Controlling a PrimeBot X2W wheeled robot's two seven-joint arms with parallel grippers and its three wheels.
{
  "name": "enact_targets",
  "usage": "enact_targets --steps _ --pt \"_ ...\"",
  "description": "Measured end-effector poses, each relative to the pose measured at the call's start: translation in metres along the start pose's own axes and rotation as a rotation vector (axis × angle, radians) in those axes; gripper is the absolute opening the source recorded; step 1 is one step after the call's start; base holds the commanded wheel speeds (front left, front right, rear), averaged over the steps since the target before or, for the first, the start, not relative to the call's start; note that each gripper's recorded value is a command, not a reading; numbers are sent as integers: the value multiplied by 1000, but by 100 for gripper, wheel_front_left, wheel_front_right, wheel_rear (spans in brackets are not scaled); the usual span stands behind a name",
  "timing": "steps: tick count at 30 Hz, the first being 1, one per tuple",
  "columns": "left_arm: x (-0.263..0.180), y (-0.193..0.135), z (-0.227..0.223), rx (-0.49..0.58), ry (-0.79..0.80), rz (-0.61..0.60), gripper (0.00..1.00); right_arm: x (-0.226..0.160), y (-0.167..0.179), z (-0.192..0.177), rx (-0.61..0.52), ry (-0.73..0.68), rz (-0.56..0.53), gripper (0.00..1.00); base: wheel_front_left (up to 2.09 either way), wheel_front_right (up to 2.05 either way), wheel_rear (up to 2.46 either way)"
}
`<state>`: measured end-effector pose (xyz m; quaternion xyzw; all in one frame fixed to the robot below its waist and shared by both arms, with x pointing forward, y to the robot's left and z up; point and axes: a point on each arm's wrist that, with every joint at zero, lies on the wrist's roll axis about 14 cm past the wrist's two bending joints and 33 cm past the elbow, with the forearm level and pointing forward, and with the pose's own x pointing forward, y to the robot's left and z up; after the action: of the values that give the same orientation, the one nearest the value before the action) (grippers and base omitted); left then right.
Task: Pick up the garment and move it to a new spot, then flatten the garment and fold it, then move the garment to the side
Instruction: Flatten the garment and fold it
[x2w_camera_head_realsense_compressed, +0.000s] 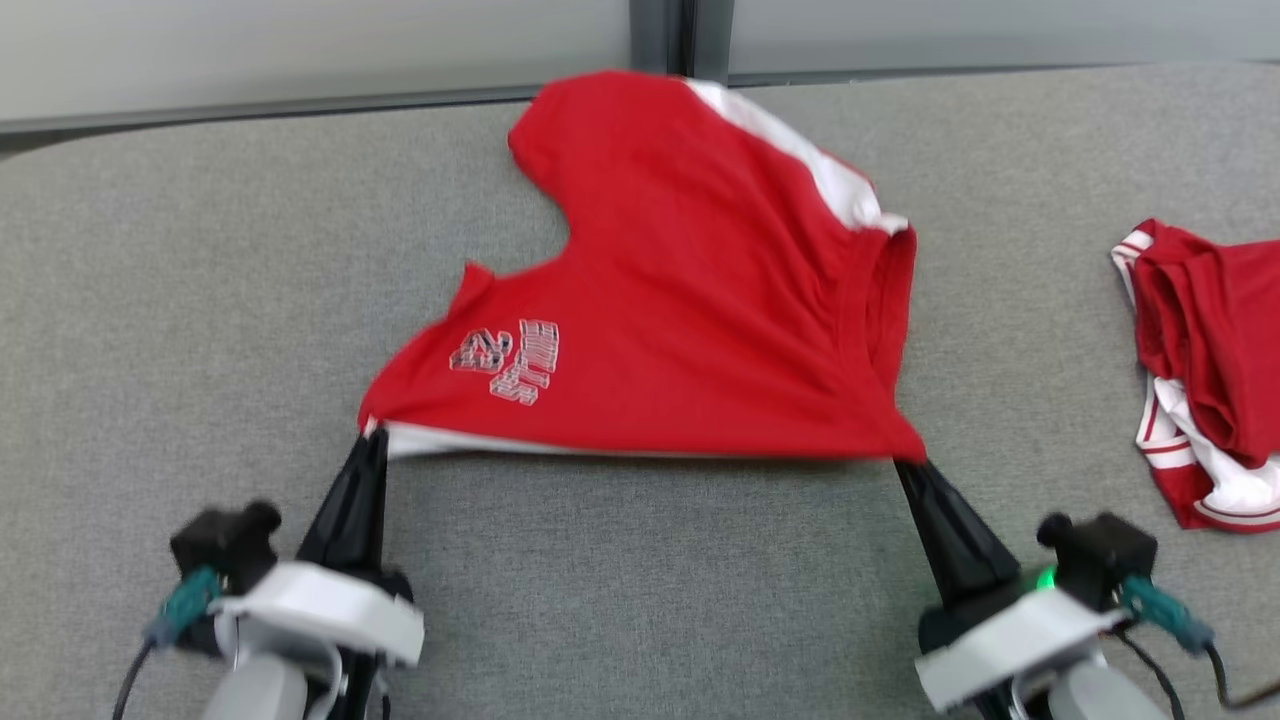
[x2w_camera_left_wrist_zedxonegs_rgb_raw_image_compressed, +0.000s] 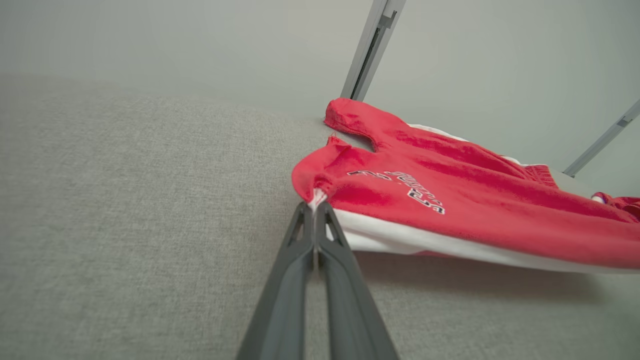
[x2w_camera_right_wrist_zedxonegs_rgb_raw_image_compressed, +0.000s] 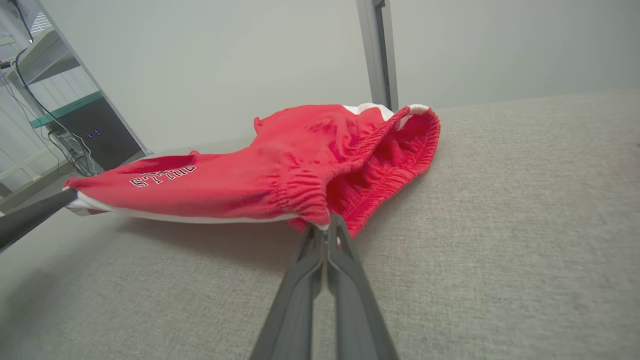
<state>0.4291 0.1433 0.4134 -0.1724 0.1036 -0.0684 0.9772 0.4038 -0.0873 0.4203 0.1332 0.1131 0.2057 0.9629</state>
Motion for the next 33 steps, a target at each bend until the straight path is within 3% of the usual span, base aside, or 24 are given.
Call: enact_targets --steps 12,18,24,33 --pt "-87 8 2 -28 -20 86 0 -89 30 -35 85 53 -55 0 0 0 0" --pt "-105 5 17 -10 -37 91 0 -106 47 -37 104 73 -40 0 0 0 0" --pt "-89 -6 36 -2 -70 41 0 -104 56 -31 174 71 -37 0 0 0 0" --pt "-8 -37 64 39 -80 -111 0 -55 38 9 225 -20 -33 0 0 0 0"
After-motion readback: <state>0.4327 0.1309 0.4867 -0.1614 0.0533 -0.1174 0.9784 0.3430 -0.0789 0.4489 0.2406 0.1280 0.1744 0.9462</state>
